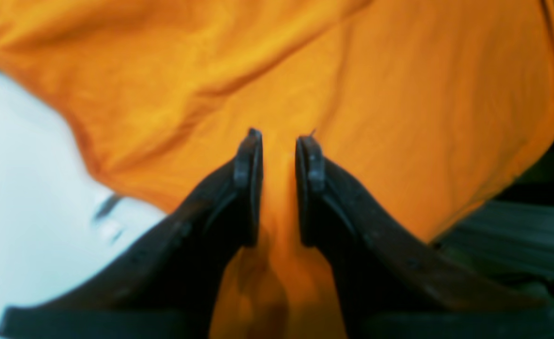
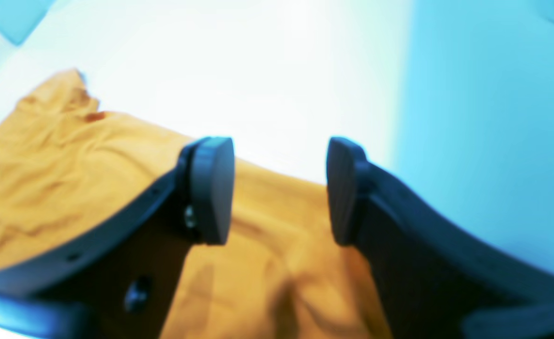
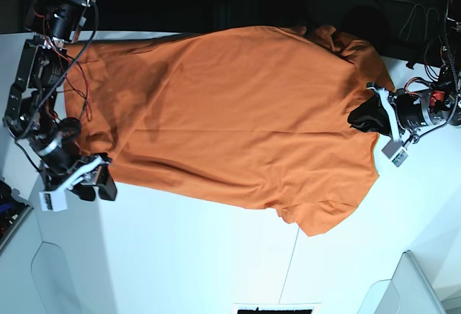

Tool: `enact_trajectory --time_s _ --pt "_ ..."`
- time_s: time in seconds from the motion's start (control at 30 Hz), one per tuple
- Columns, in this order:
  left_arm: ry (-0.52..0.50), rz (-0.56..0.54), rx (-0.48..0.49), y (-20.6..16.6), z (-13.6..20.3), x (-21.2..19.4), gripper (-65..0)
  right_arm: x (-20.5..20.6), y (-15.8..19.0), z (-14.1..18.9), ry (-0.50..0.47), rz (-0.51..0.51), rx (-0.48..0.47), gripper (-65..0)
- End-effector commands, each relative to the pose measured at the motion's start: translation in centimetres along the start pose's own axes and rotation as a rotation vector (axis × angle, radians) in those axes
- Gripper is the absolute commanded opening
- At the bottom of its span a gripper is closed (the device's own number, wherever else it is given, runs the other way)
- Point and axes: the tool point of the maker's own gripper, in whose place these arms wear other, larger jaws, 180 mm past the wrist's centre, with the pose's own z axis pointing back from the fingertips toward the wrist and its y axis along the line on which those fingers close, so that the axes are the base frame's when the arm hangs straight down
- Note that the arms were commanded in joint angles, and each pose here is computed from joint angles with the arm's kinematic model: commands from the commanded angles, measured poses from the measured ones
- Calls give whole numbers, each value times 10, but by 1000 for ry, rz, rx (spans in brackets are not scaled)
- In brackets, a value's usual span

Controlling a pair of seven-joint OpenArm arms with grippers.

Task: Layout the t-shirt on the table in an organized manner, then fold the t-shirt properly
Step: 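Grasp the shirt body with both grippers near its middle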

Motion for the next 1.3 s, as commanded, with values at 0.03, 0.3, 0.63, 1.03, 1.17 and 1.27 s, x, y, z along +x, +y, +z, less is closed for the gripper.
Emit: enact_trajectory --time_s 0.03,0.3,0.63,1.03,1.17,1.27 --pt "-46 -20 -2 -1 1 14 -494 16 11 -21 -6 44 28 -342" --pt "88 -14 -127 -39 -23 -21 -494 -47 18 -74 291 189 39 -491" --pt "222 -23 12 10 -58 -41 -495 -42 -21 -61 319 245 -35 -650" --pt "153 -35 60 21 -151 70 -495 -70 -21 -43 434 131 9 -650" --pt "147 -62 59 8 -170 101 -495 -96 -4 -24 447 154 40 -650" --pt "138 -84 39 5 -167 119 -495 -102 17 -8 406 187 73 -650"
